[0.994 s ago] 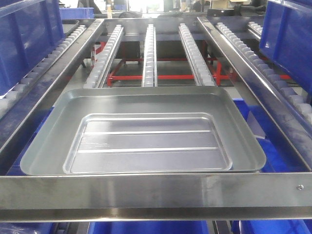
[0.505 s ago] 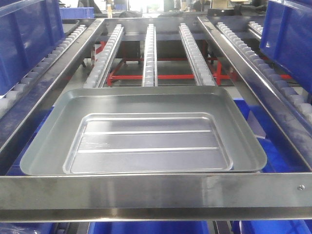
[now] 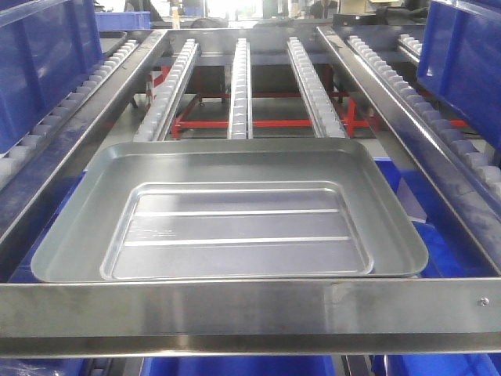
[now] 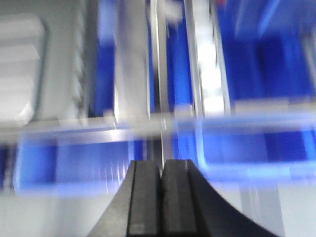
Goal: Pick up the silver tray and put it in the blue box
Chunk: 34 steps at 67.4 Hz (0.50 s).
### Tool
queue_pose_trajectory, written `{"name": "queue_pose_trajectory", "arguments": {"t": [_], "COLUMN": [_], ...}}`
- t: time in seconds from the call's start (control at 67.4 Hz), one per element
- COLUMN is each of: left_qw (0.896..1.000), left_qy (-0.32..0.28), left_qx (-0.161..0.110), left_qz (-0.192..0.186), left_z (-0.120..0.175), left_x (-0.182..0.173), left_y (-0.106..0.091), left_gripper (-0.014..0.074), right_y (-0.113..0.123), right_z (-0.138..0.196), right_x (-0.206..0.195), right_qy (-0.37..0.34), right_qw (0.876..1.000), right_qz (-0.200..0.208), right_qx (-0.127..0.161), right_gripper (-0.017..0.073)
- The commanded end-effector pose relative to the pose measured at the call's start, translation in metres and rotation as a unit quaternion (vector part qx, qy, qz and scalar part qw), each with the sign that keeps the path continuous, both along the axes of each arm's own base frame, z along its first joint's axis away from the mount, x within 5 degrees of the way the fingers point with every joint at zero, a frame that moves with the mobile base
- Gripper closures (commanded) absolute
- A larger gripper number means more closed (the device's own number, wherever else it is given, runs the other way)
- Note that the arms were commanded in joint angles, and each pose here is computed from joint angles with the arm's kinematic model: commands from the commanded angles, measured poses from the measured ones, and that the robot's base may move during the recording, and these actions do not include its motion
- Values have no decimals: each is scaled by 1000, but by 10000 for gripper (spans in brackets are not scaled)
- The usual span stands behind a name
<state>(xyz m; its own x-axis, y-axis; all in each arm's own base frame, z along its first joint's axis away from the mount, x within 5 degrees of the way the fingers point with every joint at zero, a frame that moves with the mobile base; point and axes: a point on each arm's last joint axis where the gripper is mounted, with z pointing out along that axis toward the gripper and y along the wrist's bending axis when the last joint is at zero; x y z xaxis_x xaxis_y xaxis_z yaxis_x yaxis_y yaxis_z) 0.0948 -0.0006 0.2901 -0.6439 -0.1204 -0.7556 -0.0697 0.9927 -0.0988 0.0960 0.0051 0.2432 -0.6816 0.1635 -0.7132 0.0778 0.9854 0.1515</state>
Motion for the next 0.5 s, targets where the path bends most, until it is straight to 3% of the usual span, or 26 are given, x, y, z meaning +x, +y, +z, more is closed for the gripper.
{"name": "queue_pose_trajectory", "arguments": {"t": [0.0,0.119,0.252,0.341,0.49], "left_qw": [998,985,977,978,978], "left_qy": [66,161,185,167,158], "left_qx": [-11,-59,-104,-119,-119], "left_qz": [-14,-18,-19,-38,-72], "left_z": [7,-11,-25,-28,-36], "left_x": [20,45,71,84,96], "left_y": [-3,-10,-16,-24,-49], "left_gripper": [685,685,685,685,685], "right_y": [1,2,7,19,56], "right_z": [13,7,2,4,6], "right_x": [23,45,66,83,118], "right_qy": [17,68,81,108,112], "right_qw": [1000,998,996,993,988], "right_qz": [4,3,1,46,106], "right_qx": [-3,1,32,21,20], "right_gripper": [501,501,501,501,501]}}
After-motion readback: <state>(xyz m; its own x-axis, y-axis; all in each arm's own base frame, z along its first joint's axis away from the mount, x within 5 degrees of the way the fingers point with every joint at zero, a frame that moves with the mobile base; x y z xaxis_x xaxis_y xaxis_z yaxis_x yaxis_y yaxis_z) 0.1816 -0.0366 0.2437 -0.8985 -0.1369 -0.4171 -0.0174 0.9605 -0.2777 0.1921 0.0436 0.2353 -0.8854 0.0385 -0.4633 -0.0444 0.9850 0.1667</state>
